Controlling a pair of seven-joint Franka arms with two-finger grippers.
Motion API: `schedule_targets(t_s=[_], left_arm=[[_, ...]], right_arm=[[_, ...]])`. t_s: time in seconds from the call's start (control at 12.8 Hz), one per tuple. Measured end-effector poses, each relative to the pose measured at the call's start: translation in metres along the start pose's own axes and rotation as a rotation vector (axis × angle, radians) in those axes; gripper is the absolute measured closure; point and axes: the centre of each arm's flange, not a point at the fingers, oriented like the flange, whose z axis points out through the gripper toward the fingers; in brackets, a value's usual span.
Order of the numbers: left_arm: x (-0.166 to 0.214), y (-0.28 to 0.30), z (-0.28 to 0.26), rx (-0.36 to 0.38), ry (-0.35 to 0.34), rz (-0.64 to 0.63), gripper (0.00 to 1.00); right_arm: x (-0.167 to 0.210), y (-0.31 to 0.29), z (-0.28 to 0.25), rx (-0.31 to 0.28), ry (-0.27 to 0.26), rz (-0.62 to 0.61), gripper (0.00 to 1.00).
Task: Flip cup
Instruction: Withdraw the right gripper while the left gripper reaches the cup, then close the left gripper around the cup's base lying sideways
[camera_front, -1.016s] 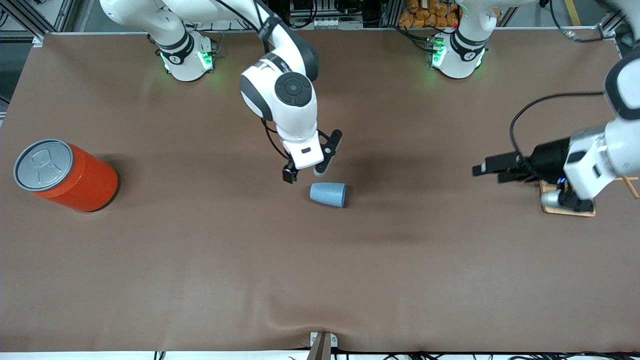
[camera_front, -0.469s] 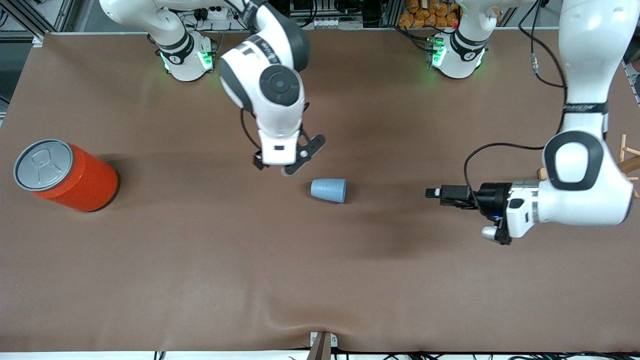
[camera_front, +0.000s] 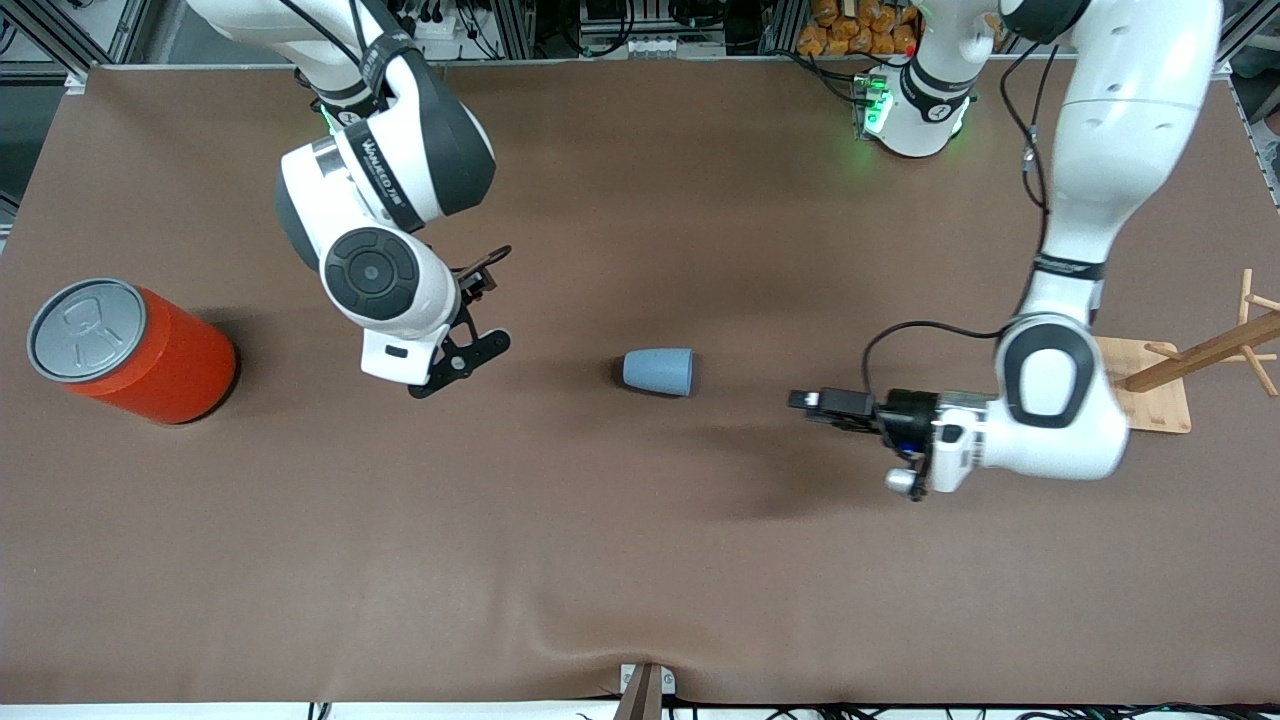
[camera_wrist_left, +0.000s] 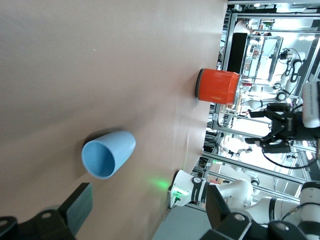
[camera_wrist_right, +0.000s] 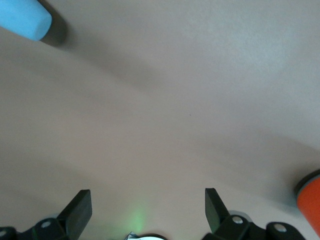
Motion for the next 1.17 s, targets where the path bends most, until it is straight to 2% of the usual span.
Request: schedule_targets(t_s=[0.16, 0.39, 0.62, 0.86, 1.02, 1.17], left_arm=[[-0.008, -0.012, 0.049, 0.0, -0.018, -0.001, 0.0], [-0.028, -0.045, 0.072, 0.007, -0.049, 0.017, 0.0], [-0.037, -0.059, 0.078, -0.029, -0.044, -0.003, 0.0], [-0.042, -0.051, 0.115, -0.094, -0.037, -0.034, 0.0], [-0.044, -0.054, 0.138, -0.079, -0.032, -0.045, 0.0], [-0.046, -0.065, 0.148, -0.071, -0.039, -0.059, 0.0]], right_arm=[[-0.007, 0.008, 0.007, 0.005, -0.009, 0.014, 0.0], [-0.035, 0.037, 0.016, 0.02, 0.039, 0.066, 0.0], [-0.074, 0.095, 0.03, 0.06, 0.041, 0.169, 0.0], [-0.115, 0.182, 0.036, 0.117, 0.057, 0.288, 0.0], [-0.138, 0.212, 0.031, 0.13, 0.09, 0.315, 0.0], [-0.154, 0.223, 0.029, 0.118, 0.155, 0.303, 0.0]])
